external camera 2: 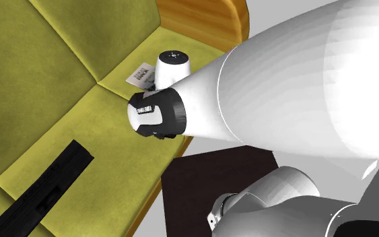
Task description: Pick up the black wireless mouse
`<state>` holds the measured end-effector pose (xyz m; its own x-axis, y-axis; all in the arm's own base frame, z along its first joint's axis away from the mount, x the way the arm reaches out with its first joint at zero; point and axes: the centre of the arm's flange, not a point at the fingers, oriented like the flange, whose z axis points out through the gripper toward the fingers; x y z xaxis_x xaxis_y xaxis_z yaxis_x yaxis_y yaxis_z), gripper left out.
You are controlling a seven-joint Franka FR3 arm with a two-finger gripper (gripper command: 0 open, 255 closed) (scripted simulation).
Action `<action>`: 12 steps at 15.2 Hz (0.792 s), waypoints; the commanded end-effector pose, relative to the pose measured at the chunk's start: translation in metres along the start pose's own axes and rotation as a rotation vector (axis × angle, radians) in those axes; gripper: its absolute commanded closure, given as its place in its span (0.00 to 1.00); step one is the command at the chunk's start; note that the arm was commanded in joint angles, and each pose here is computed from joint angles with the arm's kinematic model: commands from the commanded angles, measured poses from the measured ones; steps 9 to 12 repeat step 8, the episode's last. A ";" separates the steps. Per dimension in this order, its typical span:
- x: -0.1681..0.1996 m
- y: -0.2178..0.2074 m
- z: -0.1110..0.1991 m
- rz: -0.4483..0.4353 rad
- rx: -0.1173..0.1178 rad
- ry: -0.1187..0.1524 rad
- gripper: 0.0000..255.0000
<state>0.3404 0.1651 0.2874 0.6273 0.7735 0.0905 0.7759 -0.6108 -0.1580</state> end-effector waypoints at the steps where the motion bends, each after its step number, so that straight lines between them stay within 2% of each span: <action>1: 0.001 -0.001 -0.011 0.000 0.000 -0.001 1.00; 6: 0.004 -0.005 -0.037 0.000 0.000 -0.001 1.00; 12: 0.004 -0.005 -0.038 0.000 0.000 -0.001 1.00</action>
